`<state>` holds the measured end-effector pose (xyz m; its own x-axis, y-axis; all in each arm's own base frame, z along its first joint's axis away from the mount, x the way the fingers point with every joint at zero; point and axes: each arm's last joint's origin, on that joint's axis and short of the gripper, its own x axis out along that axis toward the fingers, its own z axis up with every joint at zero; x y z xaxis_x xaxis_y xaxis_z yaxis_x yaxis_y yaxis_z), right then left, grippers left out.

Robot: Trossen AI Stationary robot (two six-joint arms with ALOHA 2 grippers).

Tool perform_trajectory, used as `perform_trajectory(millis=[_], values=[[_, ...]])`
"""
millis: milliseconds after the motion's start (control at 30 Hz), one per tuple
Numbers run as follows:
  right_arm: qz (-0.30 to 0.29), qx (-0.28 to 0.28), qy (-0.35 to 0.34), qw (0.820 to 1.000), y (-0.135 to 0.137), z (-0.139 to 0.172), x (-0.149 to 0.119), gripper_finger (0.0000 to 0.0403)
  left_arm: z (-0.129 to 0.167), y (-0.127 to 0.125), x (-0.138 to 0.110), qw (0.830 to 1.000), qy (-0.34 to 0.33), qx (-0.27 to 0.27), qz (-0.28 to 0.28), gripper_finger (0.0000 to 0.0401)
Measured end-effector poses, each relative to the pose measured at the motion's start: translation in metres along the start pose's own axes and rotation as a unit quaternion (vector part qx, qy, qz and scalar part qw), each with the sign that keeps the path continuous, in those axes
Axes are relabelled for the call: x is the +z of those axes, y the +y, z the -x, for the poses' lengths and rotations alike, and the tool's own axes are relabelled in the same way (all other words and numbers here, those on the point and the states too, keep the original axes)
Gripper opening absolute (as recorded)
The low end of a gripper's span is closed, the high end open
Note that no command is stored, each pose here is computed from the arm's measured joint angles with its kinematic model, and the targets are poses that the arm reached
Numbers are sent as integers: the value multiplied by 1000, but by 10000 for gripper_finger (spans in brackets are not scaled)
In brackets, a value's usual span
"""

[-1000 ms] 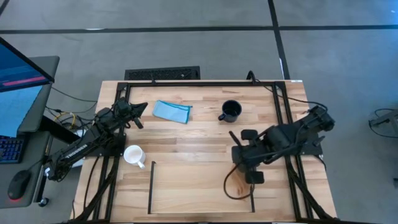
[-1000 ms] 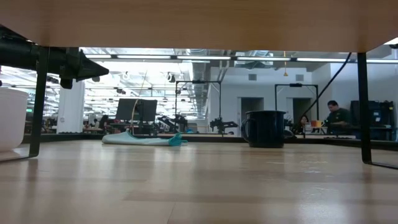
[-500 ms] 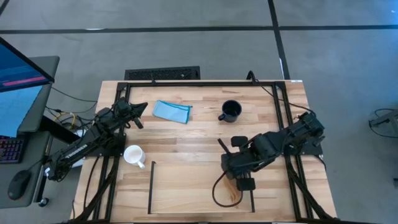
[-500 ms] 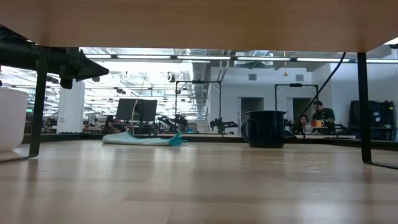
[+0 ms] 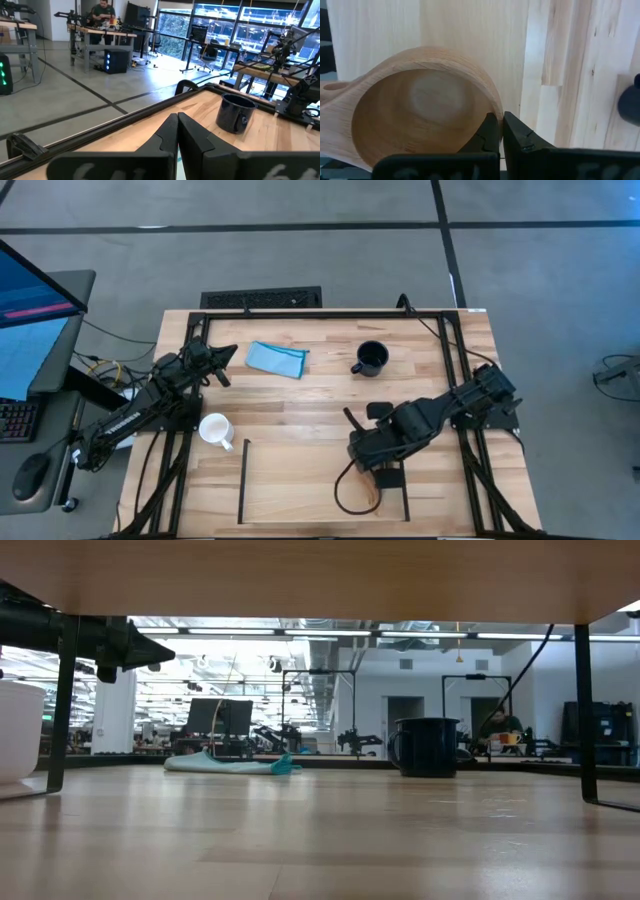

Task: Stack small to large cups/mugs on shelf
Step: Put the wooden brown mug on the shelf

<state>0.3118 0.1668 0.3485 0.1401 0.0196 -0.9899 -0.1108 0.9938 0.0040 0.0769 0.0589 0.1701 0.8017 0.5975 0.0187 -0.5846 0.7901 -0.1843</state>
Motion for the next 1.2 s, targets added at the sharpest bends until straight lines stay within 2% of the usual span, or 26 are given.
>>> perform_trajectory(millis=[267, 533, 833, 1200], values=[[14, -8, 20, 1000, 5, -16, 7, 15, 0, 0, 0, 1000, 1, 0, 1, 0], [17, -9, 23, 1000, 4, -17, 7, 15, -1, 0, -1, 1000, 9, 1, 9, 0], [9, -8, 33, 999, 4, -21, 8, 75, -1, 0, -2, 1000, 11, 2, 9, 0], [10, -6, 34, 999, 5, -22, 8, 86, -1, 0, -2, 1000, 11, 2, -3, 0]])
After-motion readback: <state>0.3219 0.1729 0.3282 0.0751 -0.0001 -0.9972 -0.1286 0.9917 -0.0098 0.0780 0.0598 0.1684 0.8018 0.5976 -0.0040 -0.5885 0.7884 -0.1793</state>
